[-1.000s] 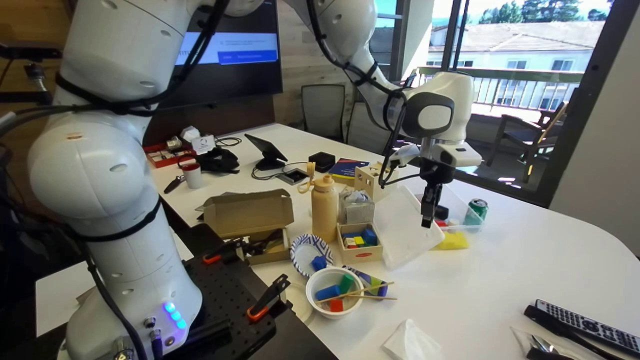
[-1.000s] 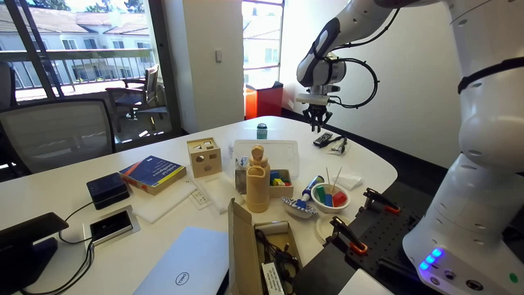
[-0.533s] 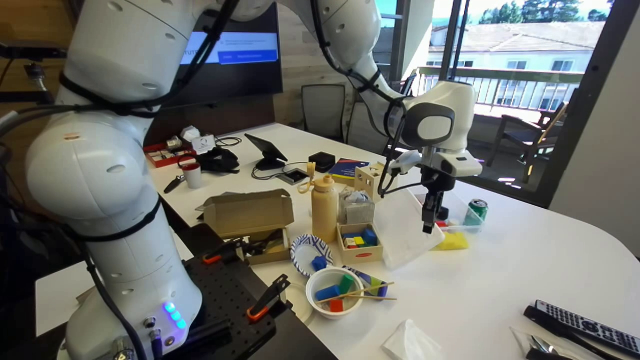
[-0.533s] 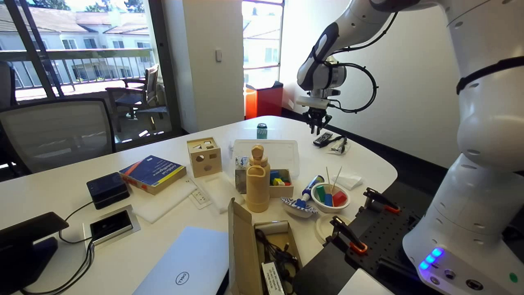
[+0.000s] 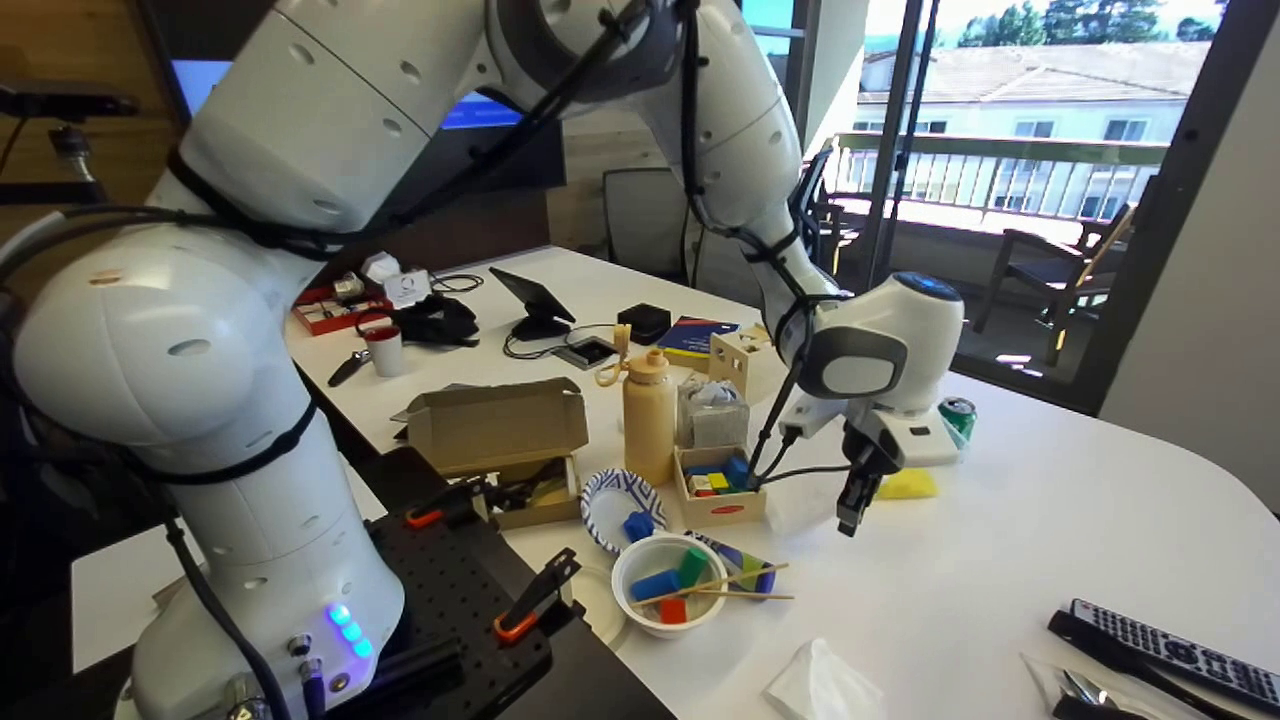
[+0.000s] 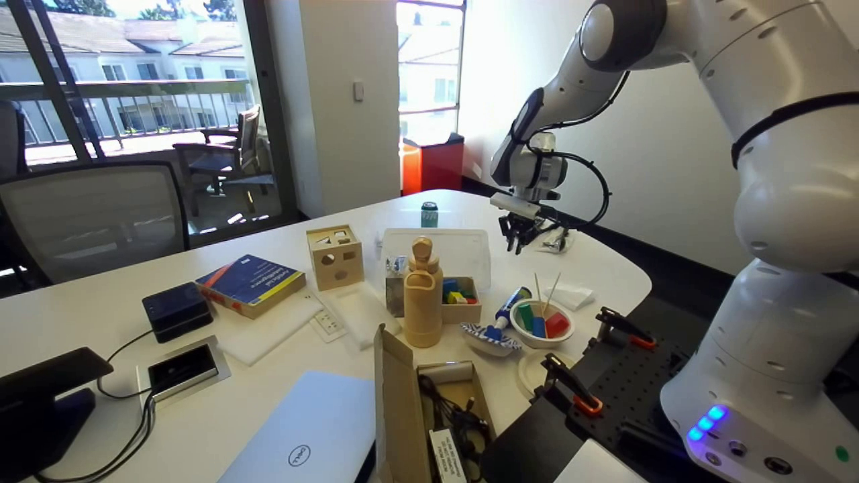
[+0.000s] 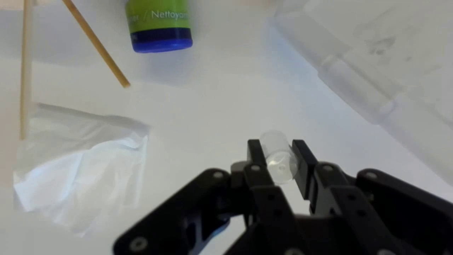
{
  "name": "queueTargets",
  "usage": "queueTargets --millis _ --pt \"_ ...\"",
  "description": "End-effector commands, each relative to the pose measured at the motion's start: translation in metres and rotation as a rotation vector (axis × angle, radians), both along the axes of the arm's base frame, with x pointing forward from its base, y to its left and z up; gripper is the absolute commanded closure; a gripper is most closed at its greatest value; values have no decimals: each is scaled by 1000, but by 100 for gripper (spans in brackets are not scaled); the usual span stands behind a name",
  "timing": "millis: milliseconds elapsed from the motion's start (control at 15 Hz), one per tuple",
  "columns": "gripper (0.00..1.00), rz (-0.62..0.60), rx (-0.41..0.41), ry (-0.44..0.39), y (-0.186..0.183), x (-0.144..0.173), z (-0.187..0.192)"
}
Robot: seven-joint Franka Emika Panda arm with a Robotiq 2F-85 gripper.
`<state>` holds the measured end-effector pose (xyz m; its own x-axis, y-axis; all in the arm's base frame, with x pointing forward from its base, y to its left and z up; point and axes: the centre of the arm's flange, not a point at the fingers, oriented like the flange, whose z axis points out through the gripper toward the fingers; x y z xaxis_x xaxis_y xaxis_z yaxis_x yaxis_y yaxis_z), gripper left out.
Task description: Remove the clear lid from the blue bottle.
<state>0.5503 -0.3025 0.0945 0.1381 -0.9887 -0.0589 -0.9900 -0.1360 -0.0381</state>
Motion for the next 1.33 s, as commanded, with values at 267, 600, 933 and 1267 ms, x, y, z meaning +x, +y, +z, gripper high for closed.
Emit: queueTargets --millis 267,600,933,1267 --pt "94 -42 78 -4 -23 5 -76" --pt "42 -6 57 15 -22 16 -65" --pt "5 26 70 84 -16 16 -43" --pt "0 44 62 124 -16 15 -36"
